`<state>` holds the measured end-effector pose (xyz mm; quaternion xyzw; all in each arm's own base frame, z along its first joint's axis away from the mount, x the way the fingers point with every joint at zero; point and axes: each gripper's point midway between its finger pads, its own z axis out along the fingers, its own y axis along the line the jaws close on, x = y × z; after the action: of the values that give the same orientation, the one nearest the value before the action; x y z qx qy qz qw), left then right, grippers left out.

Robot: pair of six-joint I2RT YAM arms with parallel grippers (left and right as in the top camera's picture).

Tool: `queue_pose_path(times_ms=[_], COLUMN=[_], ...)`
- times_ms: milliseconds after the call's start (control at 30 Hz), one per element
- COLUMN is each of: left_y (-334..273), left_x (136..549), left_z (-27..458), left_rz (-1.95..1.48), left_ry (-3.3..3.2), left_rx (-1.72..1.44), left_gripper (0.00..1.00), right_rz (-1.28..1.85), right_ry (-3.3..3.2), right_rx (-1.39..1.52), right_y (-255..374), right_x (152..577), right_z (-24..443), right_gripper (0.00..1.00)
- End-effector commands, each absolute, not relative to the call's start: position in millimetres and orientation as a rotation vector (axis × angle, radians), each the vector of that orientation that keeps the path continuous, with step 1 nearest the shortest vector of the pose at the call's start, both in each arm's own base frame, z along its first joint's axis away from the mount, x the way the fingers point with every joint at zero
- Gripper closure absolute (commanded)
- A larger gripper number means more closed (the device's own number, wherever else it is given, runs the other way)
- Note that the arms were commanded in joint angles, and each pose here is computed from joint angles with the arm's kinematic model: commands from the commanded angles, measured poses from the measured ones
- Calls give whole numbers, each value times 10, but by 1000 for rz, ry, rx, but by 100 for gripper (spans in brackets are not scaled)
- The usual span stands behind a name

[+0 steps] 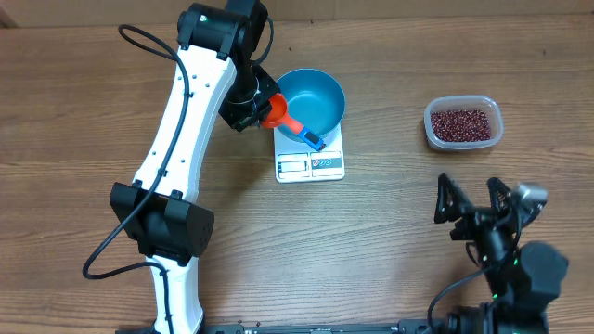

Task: Scoop item into bowl and weigh 150g on scale
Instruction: 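Move the right gripper toward the scoop's blue handle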

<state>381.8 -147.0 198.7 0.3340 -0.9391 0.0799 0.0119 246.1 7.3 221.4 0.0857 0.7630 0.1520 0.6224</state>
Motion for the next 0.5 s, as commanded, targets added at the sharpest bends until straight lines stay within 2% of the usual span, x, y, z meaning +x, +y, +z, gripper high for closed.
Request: queue_pose_path(times_ms=[0, 200, 467], left_y=[-1518, -1520, -1520], left_x=[3826, 3826, 3826], left_z=[2053, 2053, 2053], left_rz=[281, 281, 279], left_ry=[-2925, -2905, -2854], left_rx=[1072, 1117, 1224], left_gripper=[96, 96, 96], right_rz=[431, 702, 1172], right_ry=[1803, 1937, 1832], right_rx=[165, 56, -277], right_y=[177, 522, 1052], right_x=[2561, 2757, 2800], right_z=[2382, 2406, 2638], right_gripper=[0, 0, 0])
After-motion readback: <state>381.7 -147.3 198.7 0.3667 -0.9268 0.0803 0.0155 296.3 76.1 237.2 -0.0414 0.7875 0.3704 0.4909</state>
